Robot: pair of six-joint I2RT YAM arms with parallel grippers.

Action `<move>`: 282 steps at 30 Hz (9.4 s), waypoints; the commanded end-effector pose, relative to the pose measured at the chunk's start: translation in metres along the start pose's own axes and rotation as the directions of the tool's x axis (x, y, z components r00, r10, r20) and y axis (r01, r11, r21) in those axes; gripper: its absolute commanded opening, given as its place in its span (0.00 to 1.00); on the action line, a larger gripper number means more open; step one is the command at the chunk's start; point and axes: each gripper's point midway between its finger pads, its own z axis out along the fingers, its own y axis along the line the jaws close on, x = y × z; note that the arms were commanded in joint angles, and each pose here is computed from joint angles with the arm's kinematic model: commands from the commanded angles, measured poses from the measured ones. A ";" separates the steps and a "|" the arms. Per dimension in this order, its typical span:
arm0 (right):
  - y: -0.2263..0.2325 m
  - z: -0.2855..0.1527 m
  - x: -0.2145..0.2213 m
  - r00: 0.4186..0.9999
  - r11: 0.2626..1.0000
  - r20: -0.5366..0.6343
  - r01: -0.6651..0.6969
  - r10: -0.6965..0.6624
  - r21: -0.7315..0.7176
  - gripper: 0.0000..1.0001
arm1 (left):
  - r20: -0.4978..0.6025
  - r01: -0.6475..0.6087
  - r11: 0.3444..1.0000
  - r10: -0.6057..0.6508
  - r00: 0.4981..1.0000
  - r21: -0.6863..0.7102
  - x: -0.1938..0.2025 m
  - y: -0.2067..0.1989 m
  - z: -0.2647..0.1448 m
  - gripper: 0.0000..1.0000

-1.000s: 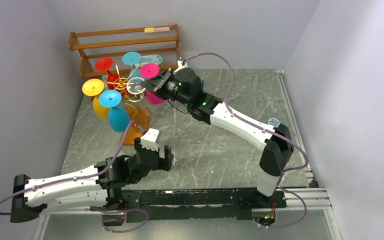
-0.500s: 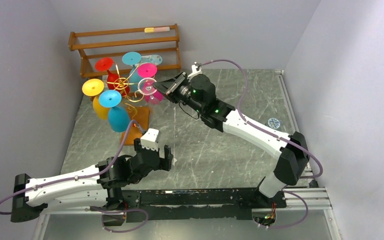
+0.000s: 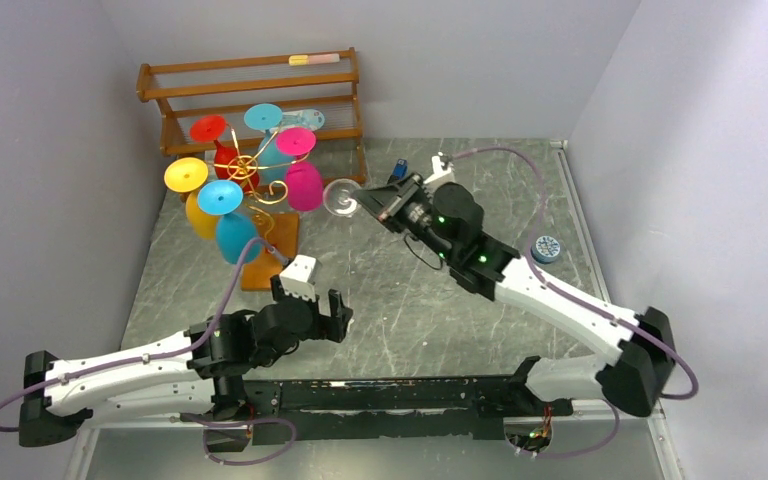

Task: Take the wine glass off the wine glass rack
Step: Pick up the wine glass from the wine rack, then place the wine glass at the center of the board.

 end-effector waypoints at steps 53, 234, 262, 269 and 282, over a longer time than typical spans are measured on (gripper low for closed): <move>-0.081 -0.151 0.014 0.702 0.688 -0.187 0.548 -0.687 -0.476 0.00 | -0.029 0.212 0.644 -0.283 0.959 0.735 -0.074 -0.131 0.022 0.59; -0.097 -0.152 0.066 0.414 0.971 -0.879 0.092 -0.238 -0.219 0.26 | 0.553 -0.888 0.075 0.758 0.346 0.453 -0.012 -0.058 0.008 0.05; -0.089 -0.179 0.082 0.393 0.958 -0.876 0.062 -0.280 -0.279 0.39 | 0.604 -0.931 0.103 0.735 0.309 0.350 -0.050 -0.059 -0.022 0.05; -0.079 -0.189 0.085 0.389 0.949 -0.873 0.016 -0.295 -0.314 0.22 | 0.590 -0.937 0.114 0.750 0.299 0.330 -0.051 -0.056 -0.014 0.05; -0.078 -0.174 0.081 0.423 0.941 -0.843 0.079 -0.331 -0.330 0.00 | 0.577 -0.927 0.151 0.745 0.335 0.343 -0.047 -0.056 -0.006 0.12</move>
